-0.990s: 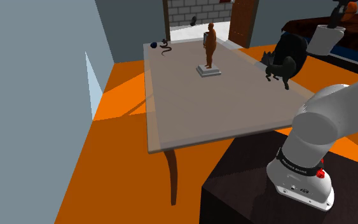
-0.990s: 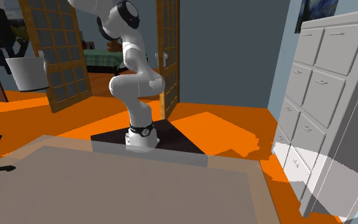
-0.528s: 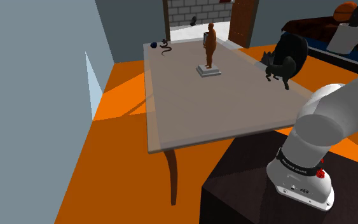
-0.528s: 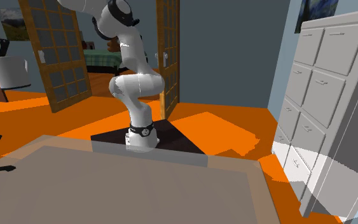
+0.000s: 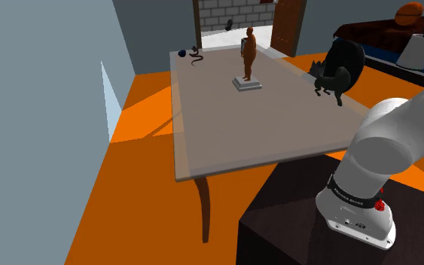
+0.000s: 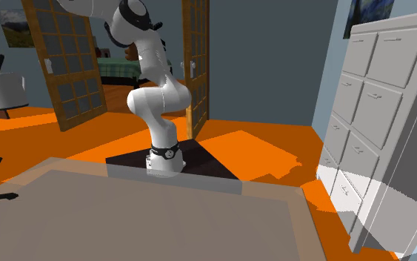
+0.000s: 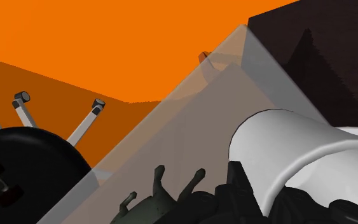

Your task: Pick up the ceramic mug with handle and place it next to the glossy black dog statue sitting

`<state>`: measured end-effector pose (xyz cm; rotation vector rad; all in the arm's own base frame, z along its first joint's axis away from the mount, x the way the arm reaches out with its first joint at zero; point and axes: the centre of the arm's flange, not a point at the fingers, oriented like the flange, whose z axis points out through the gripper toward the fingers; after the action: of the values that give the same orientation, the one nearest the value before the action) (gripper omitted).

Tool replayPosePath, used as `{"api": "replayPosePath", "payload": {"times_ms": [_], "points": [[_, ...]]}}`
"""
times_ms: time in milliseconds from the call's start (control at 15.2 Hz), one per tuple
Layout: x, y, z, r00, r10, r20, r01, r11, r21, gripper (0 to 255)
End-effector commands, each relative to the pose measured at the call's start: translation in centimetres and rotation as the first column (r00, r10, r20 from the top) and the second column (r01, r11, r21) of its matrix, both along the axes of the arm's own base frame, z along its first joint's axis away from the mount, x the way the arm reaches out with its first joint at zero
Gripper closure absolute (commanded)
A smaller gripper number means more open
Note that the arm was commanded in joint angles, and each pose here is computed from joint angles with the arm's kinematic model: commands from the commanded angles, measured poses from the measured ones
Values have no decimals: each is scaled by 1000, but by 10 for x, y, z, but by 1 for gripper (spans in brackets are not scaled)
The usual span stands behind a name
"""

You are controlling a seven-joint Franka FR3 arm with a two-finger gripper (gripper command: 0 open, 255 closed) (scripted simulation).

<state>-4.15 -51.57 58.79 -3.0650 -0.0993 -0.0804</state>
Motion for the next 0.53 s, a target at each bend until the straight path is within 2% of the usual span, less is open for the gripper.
{"api": "replayPosePath", "payload": {"times_ms": [0,462], "points": [[0,0,-12,1000,0,0,0,1000,-1,255],[0,0,-49,1000,0,0,0,1000,-1,255]]}}
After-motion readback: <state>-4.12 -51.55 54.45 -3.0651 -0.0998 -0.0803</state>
